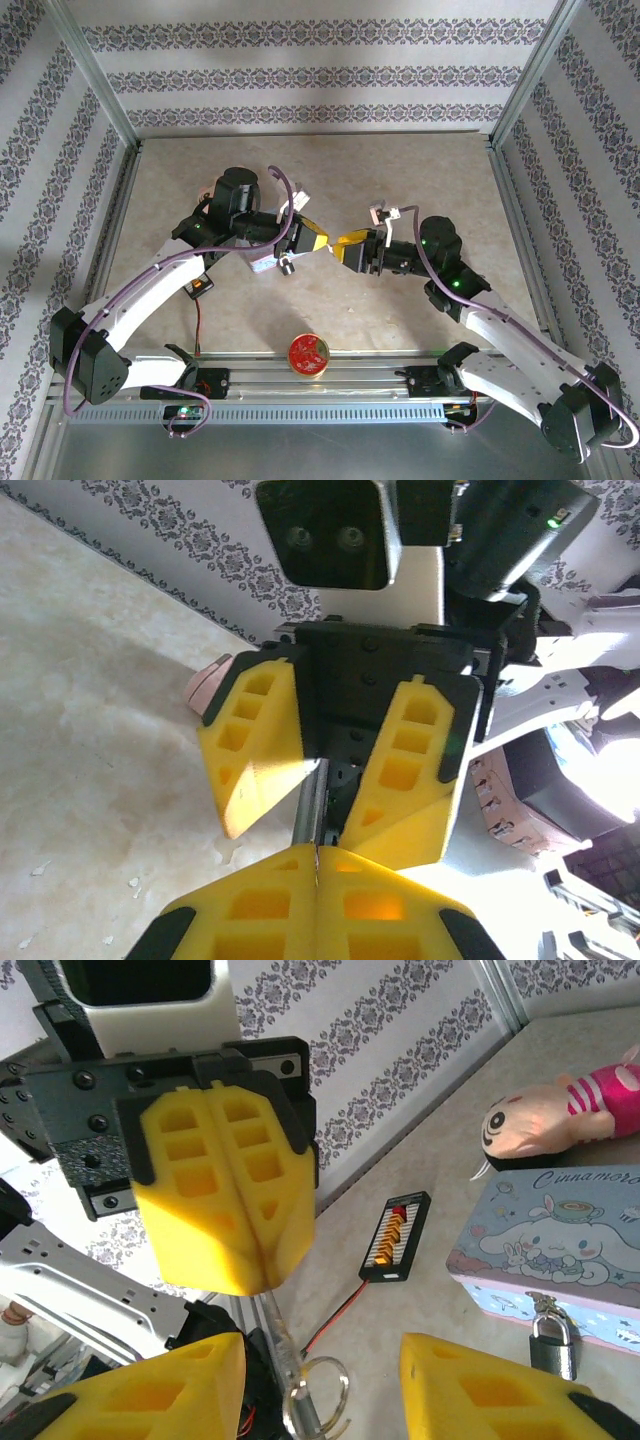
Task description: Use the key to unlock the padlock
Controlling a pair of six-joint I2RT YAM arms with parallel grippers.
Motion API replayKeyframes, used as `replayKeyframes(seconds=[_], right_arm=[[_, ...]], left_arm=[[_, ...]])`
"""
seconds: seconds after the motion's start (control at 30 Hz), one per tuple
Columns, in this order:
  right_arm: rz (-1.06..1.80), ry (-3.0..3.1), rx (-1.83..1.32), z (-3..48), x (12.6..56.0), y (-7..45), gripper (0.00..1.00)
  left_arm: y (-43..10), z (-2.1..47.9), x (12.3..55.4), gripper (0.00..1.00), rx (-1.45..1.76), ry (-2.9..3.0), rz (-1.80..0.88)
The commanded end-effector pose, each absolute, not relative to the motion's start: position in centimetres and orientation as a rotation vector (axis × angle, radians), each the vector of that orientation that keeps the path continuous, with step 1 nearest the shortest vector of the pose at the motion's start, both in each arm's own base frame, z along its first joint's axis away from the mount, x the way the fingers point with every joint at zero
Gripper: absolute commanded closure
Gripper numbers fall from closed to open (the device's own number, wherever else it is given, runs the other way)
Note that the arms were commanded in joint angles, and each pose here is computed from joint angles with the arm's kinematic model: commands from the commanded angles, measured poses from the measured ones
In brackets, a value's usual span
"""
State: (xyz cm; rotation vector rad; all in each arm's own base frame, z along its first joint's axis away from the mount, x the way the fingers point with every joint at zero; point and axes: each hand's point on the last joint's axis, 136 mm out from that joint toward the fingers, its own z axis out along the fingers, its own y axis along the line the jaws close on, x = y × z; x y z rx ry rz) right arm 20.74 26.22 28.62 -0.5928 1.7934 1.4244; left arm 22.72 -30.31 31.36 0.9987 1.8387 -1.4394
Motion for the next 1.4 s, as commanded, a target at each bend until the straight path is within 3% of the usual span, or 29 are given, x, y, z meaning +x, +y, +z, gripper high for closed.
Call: replayKeyframes(seconds=[0.0,0.7,0.97,1.13,1.23,1.37], right_arm=[[1.452,1.692,-0.671,30.9,20.1,26.9,0.57],[1.489,1.671,-0.715,31.0,19.6,27.5,0.7],[1.488,1.671,-0.716,30.9,19.6,27.6,0.85],[1.488,1.668,-0.717,31.0,19.6,27.6,0.99],[1.475,1.667,-0.705,31.0,19.8,27.6,1.0],[1.426,1.687,-0.636,30.6,20.8,27.2,1.0]], left_arm=[[-30.0,32.3,22.1,1.0,1.039,1.764,-1.46],[-29.6,32.8,23.1,1.0,0.973,1.749,-1.47],[-29.3,33.0,23.5,1.0,0.953,1.745,-1.471],[-29.0,33.1,24.0,1.0,0.917,1.745,-1.477],[-28.9,33.3,24.3,1.0,0.891,1.745,-1.482],[-28.7,33.5,24.7,0.74,0.85,1.758,-1.473]])
